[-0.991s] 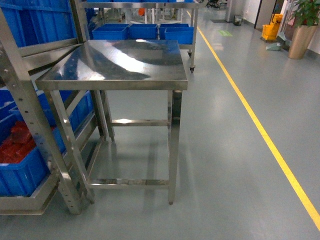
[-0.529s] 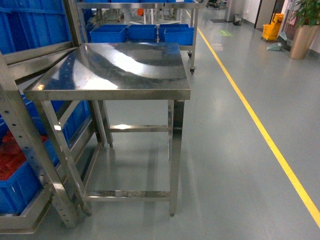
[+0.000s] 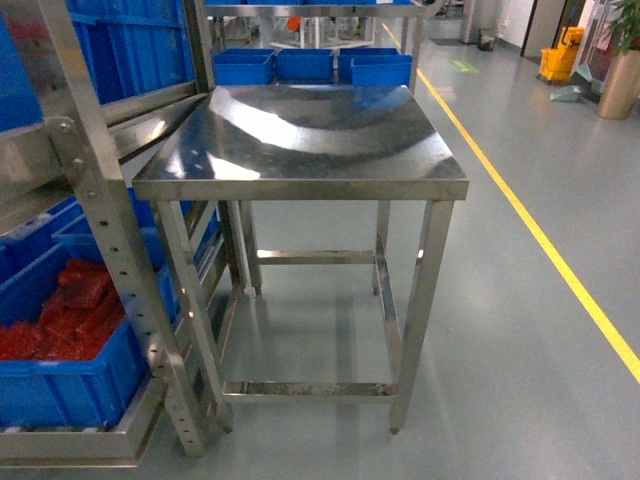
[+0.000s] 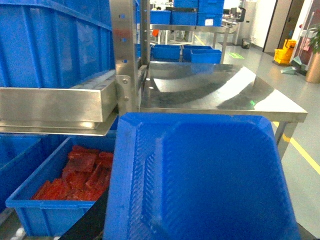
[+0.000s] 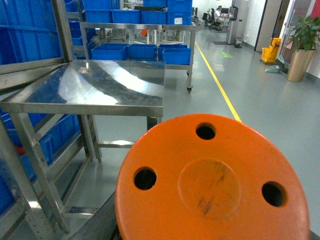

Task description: Sort blue parts and orange caps into right shelf containers

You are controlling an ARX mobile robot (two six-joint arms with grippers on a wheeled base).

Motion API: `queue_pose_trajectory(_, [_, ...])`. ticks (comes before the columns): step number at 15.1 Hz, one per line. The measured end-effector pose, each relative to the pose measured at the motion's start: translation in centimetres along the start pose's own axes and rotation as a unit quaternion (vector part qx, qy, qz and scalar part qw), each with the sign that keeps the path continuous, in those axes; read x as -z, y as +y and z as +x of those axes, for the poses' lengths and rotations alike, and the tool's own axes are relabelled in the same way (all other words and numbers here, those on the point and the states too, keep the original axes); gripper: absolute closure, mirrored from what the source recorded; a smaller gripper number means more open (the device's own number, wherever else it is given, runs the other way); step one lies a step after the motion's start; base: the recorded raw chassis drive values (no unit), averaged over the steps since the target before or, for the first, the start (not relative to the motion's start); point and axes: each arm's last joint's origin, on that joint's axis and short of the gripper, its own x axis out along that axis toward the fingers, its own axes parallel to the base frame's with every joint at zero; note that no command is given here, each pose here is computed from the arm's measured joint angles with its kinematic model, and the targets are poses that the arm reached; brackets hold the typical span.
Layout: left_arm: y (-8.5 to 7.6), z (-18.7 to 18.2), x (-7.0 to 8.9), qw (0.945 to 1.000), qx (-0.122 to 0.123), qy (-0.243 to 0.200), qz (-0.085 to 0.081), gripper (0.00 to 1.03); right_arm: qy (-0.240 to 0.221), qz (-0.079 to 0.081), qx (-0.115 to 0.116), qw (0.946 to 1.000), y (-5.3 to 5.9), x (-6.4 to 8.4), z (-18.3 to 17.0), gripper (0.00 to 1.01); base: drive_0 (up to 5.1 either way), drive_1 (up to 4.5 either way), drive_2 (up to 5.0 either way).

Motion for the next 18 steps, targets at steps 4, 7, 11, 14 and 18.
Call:
queue_pose_trajectory(4, [0.00, 0.00, -0.01, 1.0000, 0.000, -0.001, 0.000, 0.60, 0.000, 0.000, 0.000, 1.0000, 0.00, 0.00, 0.00, 0.56, -4.9, 2.42, 2.4])
queue_pose_trajectory(7, [0.00, 0.00, 0.00, 1.0000, 0.000, 0.000, 0.000, 0.60, 0.000, 0.000, 0.000, 1.0000, 0.00, 0.00, 0.00, 0.56, -5.0, 2.40, 2.4])
queue_pose_trajectory(11, [0.01, 0.00, -0.04, 1.0000, -0.001, -0.002, 0.000, 0.60, -0.002, 0.000, 0.000, 1.0000, 0.00, -0.03, 0.00, 0.56, -5.0, 2.40, 2.4])
queue_pose_trajectory(14, [0.00, 0.00, 0.00, 1.0000, 0.000, 0.000, 0.000, 0.60, 0.000, 0.000, 0.000, 1.0000, 0.00, -0.01, 0.00, 0.56, -5.0, 2.35, 2.3])
queue_pose_trajectory(18, [0.00, 0.00, -0.01, 1.0000, 0.000, -0.001, 0.000, 0.60, 0.000, 0.000, 0.000, 1.0000, 0.00, -0.01, 0.00, 0.56, -5.1, 2.33, 2.3])
